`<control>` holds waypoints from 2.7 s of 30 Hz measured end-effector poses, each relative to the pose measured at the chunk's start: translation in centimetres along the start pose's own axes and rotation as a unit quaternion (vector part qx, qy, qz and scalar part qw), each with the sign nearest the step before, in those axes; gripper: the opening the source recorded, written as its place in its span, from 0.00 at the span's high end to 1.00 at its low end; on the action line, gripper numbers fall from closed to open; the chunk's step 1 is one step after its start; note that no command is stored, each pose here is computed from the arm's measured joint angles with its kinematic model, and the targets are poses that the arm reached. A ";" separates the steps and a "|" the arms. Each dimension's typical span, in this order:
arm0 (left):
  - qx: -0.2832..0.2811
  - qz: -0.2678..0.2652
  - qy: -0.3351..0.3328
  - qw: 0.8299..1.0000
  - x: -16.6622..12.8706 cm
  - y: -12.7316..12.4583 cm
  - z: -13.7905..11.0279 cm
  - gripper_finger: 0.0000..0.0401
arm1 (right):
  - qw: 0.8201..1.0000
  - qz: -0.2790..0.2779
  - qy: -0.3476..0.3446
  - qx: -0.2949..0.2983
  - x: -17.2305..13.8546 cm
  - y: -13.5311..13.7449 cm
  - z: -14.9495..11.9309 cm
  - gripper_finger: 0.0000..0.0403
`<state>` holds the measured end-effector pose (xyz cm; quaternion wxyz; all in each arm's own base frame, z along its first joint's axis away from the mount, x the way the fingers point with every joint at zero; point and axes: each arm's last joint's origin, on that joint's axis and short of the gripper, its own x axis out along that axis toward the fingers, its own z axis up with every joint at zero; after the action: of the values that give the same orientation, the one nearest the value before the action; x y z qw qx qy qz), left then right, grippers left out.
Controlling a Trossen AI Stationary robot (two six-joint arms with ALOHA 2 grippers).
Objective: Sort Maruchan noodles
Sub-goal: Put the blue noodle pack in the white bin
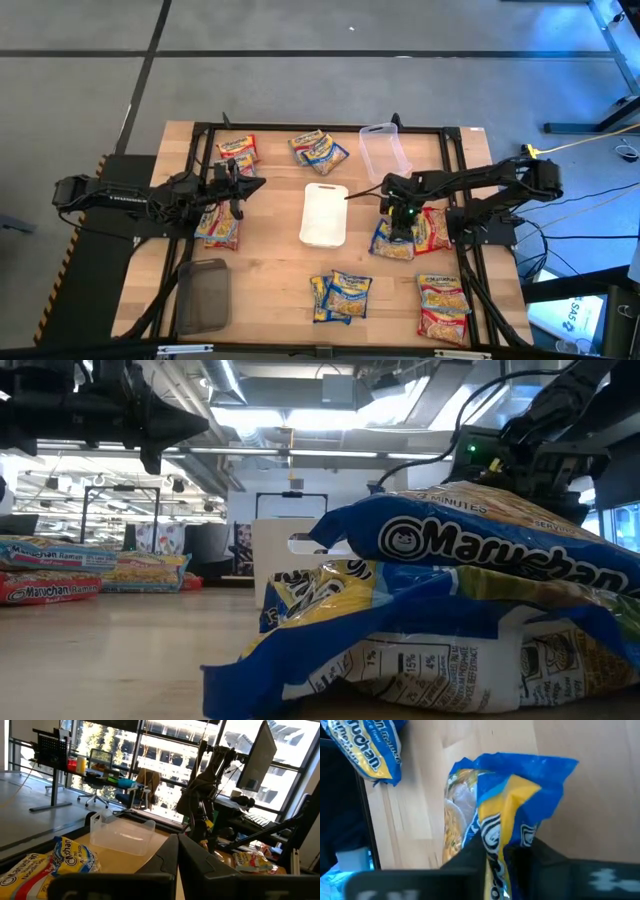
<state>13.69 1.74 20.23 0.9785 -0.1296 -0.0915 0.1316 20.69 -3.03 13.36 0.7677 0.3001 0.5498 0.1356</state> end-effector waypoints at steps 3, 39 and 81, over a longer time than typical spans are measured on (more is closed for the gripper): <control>0.000 0.000 0.000 1.000 0.0 0.0 0.0 0.99 | 1.000 0.002 0.000 -0.008 -0.1 0.1 0.1 0.97; -0.004 -0.001 0.003 1.000 0.0 0.0 -0.1 0.99 | 0.950 -0.183 -0.203 -0.154 -9.3 6.6 6.6 1.00; 0.000 0.013 0.066 0.998 -0.1 0.3 -1.3 0.99 | 0.898 -0.378 -0.032 -0.223 -1.9 8.7 21.5 1.00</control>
<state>13.80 1.72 18.91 0.9806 -0.1392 -0.0250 0.1359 41.00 -3.93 24.76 0.8250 -0.1050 0.5525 -0.0556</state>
